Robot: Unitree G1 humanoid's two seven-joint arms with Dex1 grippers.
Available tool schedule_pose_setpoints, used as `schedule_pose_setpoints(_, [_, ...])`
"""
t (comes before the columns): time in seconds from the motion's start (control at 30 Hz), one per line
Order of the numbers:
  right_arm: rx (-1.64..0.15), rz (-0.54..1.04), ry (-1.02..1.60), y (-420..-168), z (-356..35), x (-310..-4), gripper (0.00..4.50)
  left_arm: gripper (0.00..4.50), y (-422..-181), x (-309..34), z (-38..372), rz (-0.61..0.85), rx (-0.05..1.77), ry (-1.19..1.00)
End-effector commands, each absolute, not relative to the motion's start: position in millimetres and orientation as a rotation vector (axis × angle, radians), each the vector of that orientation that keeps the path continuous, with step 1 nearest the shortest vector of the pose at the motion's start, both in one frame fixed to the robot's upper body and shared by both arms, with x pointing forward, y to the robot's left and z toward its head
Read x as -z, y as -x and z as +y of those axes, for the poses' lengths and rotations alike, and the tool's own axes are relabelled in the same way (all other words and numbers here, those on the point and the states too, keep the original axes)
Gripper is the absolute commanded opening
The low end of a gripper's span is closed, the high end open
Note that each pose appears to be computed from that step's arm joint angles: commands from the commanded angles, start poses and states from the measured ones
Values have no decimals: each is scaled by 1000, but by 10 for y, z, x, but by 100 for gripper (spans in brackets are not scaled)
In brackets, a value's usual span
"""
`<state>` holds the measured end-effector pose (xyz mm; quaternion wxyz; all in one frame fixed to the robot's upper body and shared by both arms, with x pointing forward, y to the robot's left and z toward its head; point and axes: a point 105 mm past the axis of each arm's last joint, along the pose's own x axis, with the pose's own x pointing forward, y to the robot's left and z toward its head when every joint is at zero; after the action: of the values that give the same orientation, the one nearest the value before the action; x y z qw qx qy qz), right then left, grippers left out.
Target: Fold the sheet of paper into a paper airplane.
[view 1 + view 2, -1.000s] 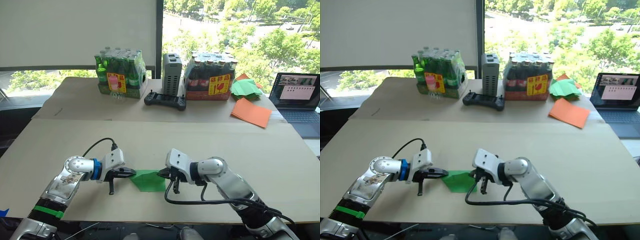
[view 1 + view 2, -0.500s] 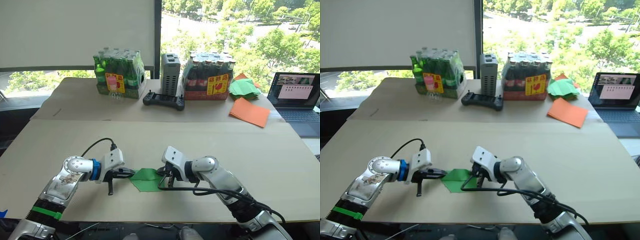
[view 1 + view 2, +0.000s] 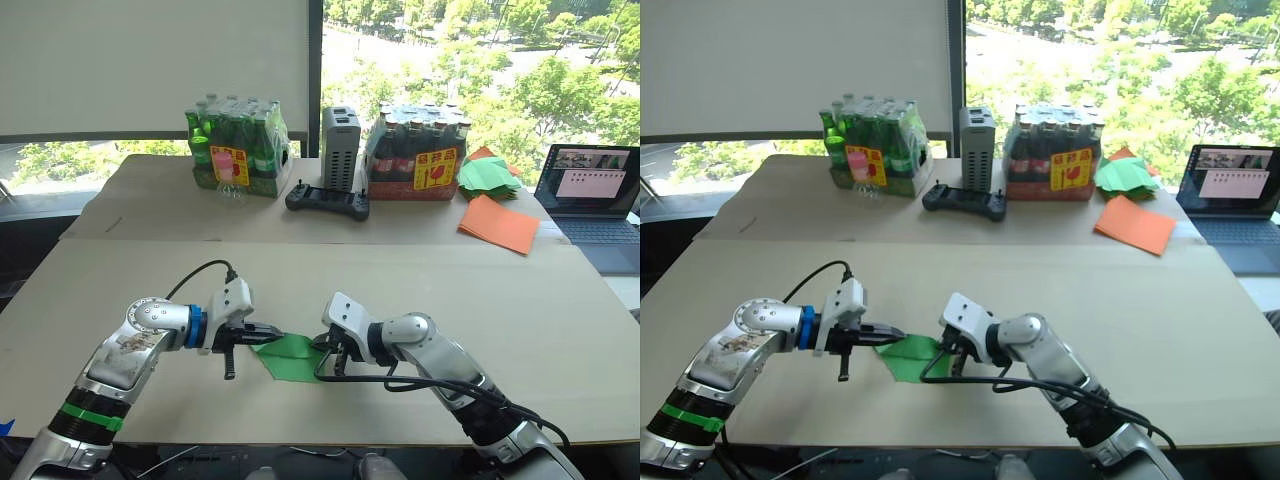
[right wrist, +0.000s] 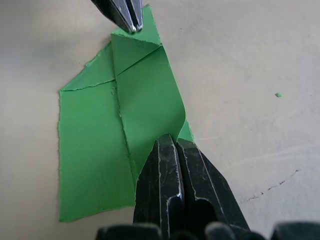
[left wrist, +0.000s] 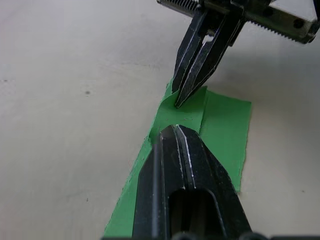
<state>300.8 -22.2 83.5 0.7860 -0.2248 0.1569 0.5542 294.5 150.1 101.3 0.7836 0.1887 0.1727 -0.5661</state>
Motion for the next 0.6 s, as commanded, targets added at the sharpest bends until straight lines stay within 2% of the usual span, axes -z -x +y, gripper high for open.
schedule_pose_setpoints(0.03, [-1204, 352, 498, -2981, -193, -793, 6, 0, -3002, -981, 1513, 345, 1214, -452])
schedule_pose_setpoints(0.17, [-1196, 342, 498, -2999, -198, -833, 6, 0, -3008, -832, 1522, 371, 1235, -484])
schedule_pose_setpoints(0.33, [-1169, 311, 479, -3040, -199, -913, 163, 0, -3023, -797, 1494, 365, 1245, -497])
schedule_pose_setpoints(0.5, [-1159, 183, 419, -3065, -131, -1252, 331, 0, -3000, -772, 1488, 377, 1260, -511])
schedule_pose_setpoints(0.6, [-1226, 33, 392, -2944, 2, -1535, 331, 0, -2992, -784, 1474, 378, 1262, -511])
